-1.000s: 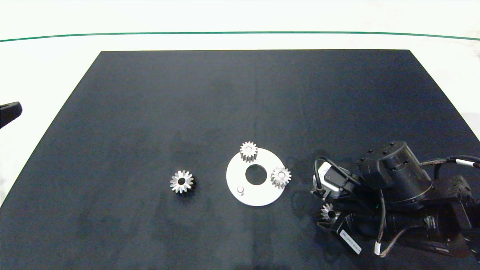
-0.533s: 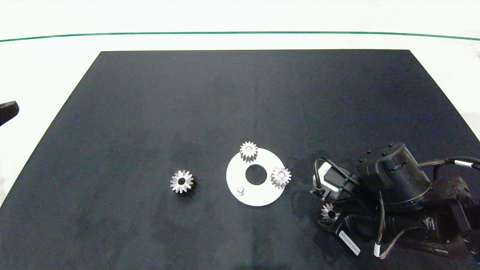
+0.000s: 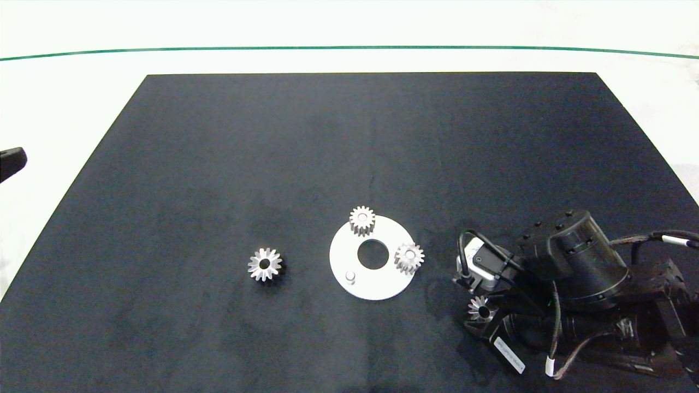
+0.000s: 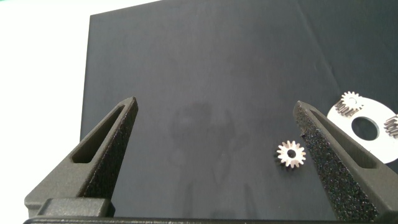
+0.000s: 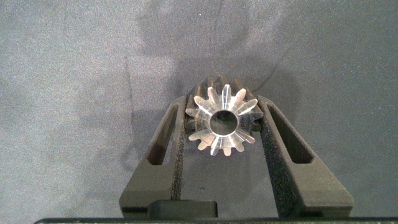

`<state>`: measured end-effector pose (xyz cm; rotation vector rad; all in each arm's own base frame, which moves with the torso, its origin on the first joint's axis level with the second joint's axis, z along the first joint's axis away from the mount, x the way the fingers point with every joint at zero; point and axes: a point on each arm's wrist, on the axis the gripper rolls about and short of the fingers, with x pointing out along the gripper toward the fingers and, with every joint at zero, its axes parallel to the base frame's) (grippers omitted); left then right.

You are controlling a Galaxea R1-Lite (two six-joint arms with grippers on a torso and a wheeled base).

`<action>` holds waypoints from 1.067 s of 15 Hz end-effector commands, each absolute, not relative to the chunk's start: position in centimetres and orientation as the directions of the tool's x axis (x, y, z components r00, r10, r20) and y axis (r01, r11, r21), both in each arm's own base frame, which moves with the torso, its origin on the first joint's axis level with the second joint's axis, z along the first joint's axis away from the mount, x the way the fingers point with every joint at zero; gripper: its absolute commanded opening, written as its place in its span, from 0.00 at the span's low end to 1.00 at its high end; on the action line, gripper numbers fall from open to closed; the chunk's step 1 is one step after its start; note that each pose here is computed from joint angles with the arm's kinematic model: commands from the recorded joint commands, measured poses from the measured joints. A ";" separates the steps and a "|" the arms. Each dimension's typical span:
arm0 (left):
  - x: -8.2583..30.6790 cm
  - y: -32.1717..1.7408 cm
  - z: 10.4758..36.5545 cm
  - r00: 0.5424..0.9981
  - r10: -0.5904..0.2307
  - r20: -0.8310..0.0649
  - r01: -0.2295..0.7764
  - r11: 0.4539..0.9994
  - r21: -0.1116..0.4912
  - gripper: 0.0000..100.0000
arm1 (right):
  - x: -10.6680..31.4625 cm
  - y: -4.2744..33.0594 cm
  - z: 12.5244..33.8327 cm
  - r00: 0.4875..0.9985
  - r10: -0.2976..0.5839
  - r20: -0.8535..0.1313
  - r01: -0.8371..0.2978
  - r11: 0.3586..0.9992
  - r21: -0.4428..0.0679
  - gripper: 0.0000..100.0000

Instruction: Remove an incorrectly installed larger gear and replace it with the correct smaller gear

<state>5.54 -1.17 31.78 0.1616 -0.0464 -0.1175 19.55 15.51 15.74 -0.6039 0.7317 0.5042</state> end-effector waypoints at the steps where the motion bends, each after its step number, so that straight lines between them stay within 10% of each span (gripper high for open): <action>1: 5.6 -1.2 31.6 0.992 -0.119 0.027 0.113 0.980 0.165 1.00 | 19.4 15.5 15.7 0.639 0.214 -0.739 -0.613 0.723 -0.320 0.25; 11: 4.8 -1.0 31.2 0.992 -0.122 0.018 0.118 0.979 0.168 1.00 | 18.9 18.2 19.8 0.688 0.356 -0.633 -0.646 0.698 -0.309 0.25; 16: 3.5 -0.6 31.2 0.992 -0.121 0.044 0.112 0.980 0.164 1.00 | 18.8 22.6 23.5 0.624 0.413 -0.663 -0.724 0.624 -0.293 0.25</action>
